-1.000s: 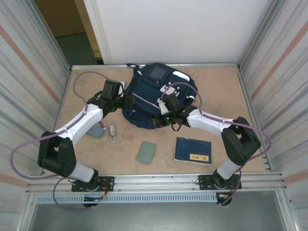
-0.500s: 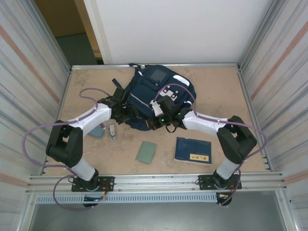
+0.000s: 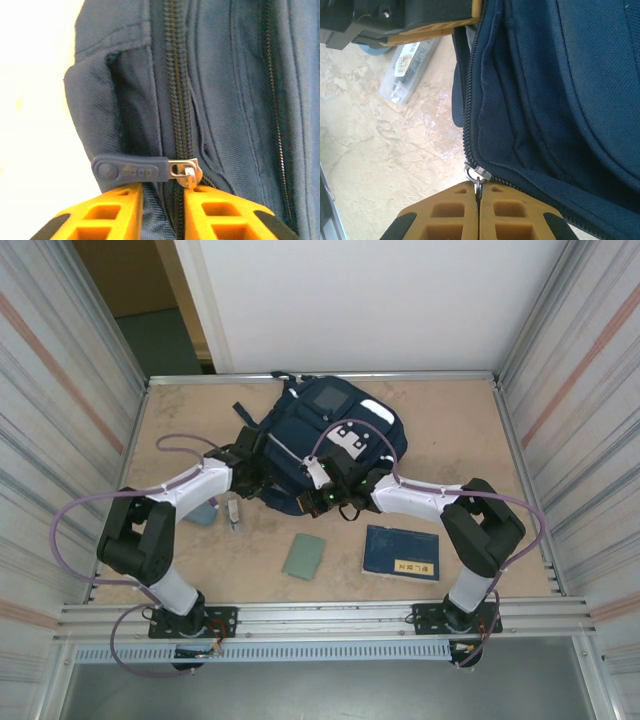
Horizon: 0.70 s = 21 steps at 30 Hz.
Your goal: Pack the student bag
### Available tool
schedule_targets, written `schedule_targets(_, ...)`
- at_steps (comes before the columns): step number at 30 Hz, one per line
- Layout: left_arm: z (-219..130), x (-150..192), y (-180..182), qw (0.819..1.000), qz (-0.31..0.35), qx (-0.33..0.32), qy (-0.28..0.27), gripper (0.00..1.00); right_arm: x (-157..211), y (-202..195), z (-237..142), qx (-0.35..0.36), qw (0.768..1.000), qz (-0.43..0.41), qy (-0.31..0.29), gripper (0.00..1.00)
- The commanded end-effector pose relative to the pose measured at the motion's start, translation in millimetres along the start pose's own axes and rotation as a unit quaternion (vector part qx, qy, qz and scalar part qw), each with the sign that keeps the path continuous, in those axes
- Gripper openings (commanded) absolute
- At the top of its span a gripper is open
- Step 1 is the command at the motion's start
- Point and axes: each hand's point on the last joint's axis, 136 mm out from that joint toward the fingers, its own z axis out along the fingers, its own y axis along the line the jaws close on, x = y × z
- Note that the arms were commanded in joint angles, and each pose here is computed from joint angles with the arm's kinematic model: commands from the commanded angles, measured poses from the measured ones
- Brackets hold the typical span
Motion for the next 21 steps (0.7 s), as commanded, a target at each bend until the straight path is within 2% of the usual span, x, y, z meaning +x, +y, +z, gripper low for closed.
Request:
schedule_targets(1,-2,-14,17,0.999,-0.028,-0.011,-0.032,0.11,5,-5,-6,0.001,1.000,-0.008,0.015,0.00)
schedule_targets(3,-2,-15,21,0.999,-0.020,-0.012,-0.037,0.05,9,-12,-12,-0.007,1.000,0.003,0.027,0.00)
schedule_targets(6,-1,-17,24,0.999,-0.008,-0.015,-0.034,0.03,19,-26,-21,-0.012,0.999,0.013,0.043,0.00)
schedule_targets(13,-5,-30,33,0.999,-0.009,-0.012,-0.049,0.01,45,-71,-47,0.075,0.994,0.014,0.073,0.00)
schedule_targets(16,-6,-37,24,0.999,0.000,0.007,-0.041,0.00,50,-87,-58,0.084,0.993,0.047,0.068,0.00)
schedule_targets(21,-3,-48,-5,0.998,0.036,0.042,-0.027,0.00,50,-94,-63,0.100,0.992,0.048,0.062,0.00)
